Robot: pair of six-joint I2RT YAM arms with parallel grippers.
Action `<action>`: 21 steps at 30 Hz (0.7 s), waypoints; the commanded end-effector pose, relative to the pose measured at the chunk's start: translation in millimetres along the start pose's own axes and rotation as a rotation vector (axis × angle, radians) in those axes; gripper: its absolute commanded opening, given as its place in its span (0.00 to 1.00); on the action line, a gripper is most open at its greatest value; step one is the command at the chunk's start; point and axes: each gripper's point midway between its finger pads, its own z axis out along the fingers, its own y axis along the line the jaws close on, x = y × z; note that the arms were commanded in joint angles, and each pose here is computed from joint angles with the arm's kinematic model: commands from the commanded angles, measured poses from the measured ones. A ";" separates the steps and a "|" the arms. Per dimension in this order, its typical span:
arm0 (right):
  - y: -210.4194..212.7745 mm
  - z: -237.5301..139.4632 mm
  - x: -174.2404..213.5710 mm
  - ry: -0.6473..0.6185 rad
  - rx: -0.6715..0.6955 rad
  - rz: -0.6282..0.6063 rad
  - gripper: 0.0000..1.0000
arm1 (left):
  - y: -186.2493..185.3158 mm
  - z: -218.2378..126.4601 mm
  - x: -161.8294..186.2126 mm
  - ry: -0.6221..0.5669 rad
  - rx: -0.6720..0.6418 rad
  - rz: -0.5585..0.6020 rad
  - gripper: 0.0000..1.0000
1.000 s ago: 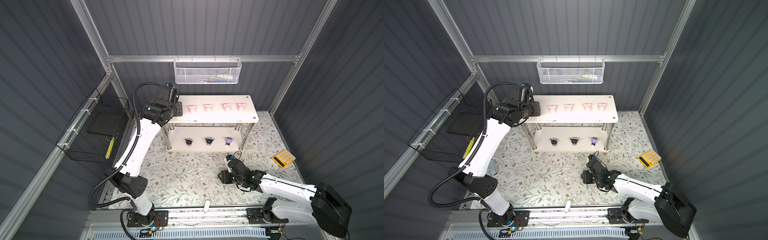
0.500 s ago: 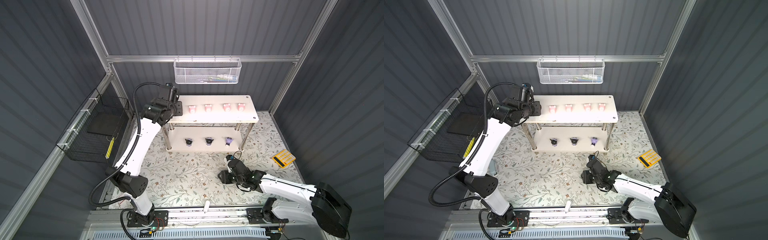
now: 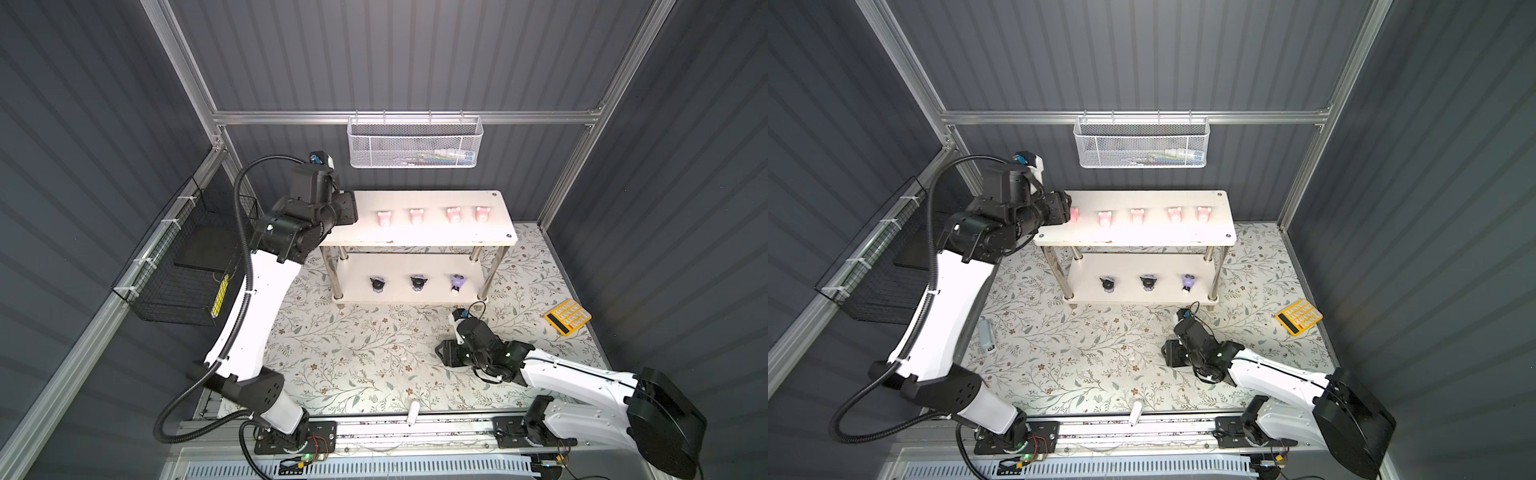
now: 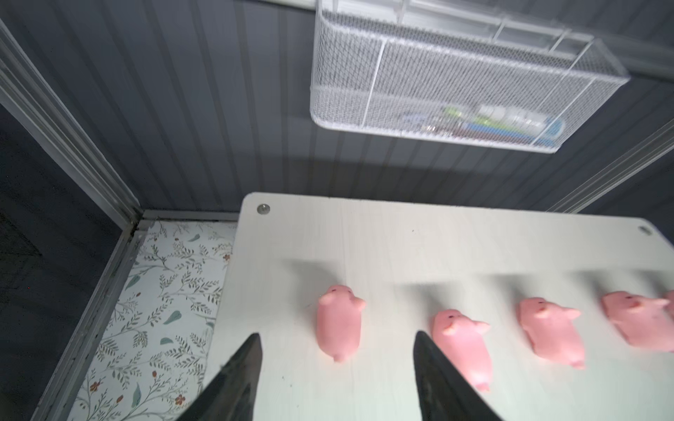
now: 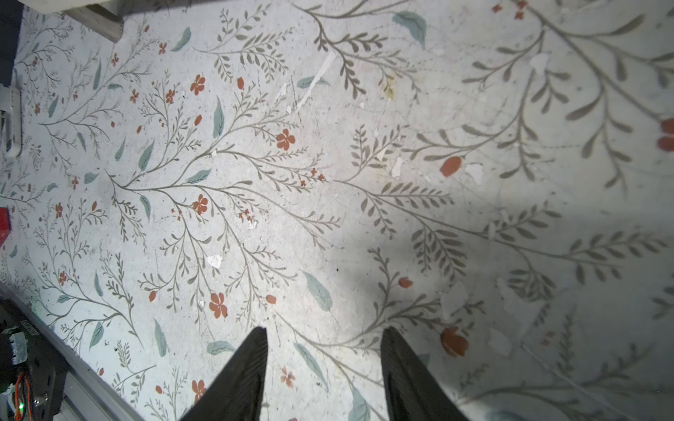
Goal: Place and organize the plastic toys onto the shelf
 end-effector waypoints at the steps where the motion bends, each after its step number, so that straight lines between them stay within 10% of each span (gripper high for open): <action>1: -7.1 -12.0 -8.7 -0.044 0.041 0.008 0.53 | 16.9 -42.6 -12.7 -0.111 -0.020 -0.022 0.69; 10: -31.4 -95.2 -46.3 -0.317 0.134 0.014 0.52 | 66.6 -89.8 75.7 -0.096 -0.102 -0.098 0.70; 21: -87.7 -157.0 -83.6 -0.495 0.326 0.136 0.52 | 102.8 -47.3 198.2 0.021 -0.217 -0.177 0.80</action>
